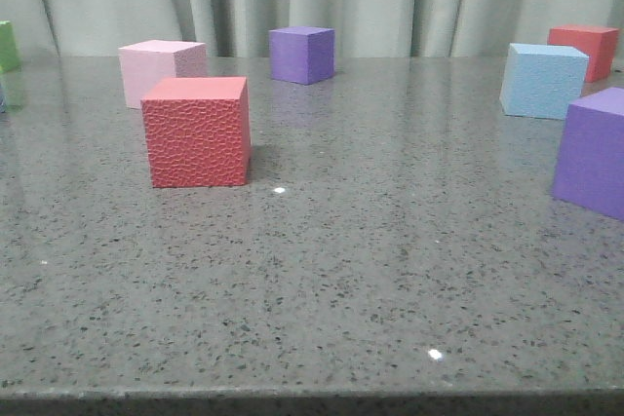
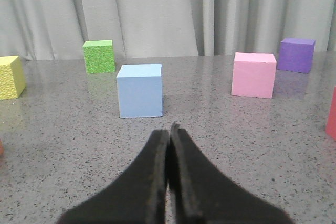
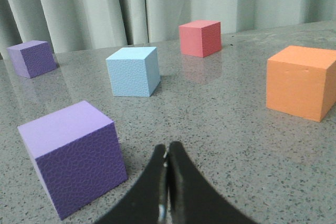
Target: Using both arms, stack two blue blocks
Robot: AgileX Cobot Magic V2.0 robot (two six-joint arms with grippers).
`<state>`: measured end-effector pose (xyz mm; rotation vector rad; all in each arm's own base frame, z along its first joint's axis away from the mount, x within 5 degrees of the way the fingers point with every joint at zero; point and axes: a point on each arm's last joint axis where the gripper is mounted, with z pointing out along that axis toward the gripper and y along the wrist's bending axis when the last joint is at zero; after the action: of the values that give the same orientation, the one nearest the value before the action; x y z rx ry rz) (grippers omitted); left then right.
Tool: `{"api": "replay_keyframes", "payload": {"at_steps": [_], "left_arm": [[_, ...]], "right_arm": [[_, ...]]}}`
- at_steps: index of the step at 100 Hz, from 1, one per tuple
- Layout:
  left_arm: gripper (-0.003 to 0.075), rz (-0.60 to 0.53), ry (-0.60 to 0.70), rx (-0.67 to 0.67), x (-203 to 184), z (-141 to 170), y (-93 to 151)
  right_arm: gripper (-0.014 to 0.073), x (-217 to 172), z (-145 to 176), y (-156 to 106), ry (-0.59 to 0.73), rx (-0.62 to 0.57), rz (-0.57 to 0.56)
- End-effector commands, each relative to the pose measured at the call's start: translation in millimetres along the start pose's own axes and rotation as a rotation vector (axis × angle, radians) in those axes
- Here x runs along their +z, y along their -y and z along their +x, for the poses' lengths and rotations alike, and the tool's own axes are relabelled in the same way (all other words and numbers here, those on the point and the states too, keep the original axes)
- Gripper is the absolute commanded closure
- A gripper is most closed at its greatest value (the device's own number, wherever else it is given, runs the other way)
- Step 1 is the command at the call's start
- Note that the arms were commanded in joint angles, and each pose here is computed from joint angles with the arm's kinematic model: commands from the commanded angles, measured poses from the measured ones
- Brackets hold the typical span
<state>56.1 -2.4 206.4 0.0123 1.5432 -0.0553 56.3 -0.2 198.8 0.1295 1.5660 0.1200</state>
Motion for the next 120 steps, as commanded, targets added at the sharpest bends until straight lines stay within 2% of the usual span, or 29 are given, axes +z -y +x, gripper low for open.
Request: {"api": "replay_keyframes", "payload": {"at_steps": [1,89,120], "left_arm": [[0.0739,0.013,0.103,-0.004,-3,-7,1],[0.0739,0.013,0.1,-0.004,-3,-7,1],[0.0739,0.019,0.158,-0.055,-8,-33,1]], "right_arm": [[0.0708,-2,-14,-2,0.109,-0.011,-0.011],[0.0708,-3,-15,-2,0.128,-0.011,-0.013],[0.0708,-7,-38,-6,0.131,-0.001,-0.018]]}}
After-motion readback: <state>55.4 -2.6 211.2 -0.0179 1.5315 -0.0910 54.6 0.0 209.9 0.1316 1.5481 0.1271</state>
